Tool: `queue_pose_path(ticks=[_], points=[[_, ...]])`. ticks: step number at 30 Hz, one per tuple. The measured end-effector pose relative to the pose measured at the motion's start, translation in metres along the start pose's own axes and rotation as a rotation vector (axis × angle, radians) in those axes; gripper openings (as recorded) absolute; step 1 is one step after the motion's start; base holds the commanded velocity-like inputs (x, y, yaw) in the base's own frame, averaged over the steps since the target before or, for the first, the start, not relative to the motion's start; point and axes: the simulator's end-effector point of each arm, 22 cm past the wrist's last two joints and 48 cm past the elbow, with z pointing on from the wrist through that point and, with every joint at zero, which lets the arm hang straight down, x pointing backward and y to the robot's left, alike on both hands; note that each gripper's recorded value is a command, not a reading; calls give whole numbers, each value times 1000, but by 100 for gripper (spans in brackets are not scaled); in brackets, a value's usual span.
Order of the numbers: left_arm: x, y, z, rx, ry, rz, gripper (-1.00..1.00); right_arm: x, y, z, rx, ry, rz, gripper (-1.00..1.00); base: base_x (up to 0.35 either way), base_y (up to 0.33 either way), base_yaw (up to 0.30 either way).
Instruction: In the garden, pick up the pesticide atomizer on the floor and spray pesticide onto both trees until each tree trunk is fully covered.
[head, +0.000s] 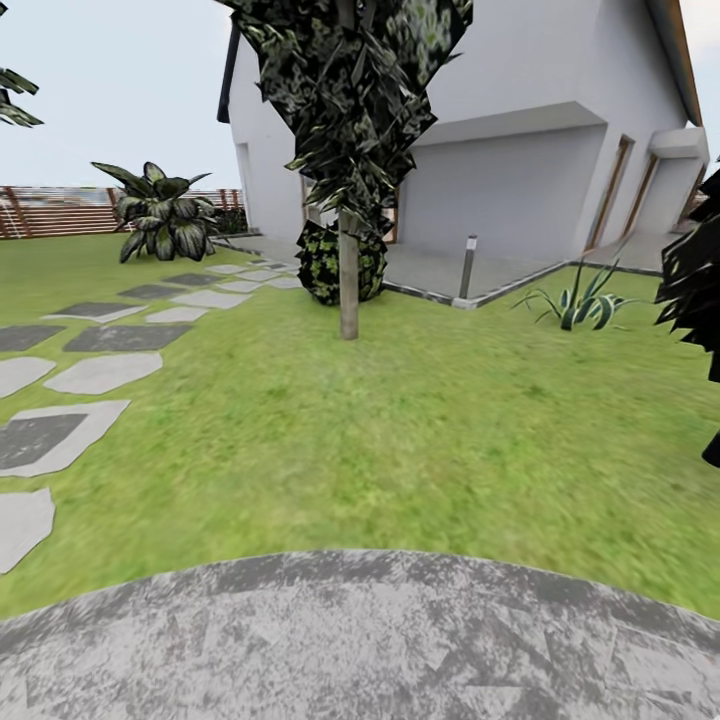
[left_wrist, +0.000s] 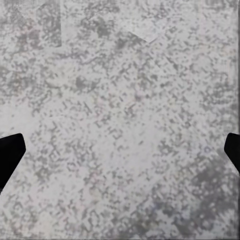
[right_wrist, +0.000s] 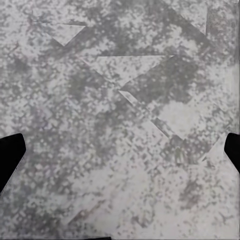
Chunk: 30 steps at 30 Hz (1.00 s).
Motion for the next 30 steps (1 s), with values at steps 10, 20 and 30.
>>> queue_pose_path(ticks=[10, 20, 30], points=[[0, 0, 0, 0, -1, -1, 100, -1, 0, 0, 1, -1, 2, 100, 339, -80, 0], [0, 0, 0, 0, -1, -2, 100, 0, 0, 0, 0, 2, 1, 100, 339, -21, 0], [0, 0, 0, 0, -1, -2, 100, 1, 0, 0, -2, 3, 0, 100, 339, 0, 0]])
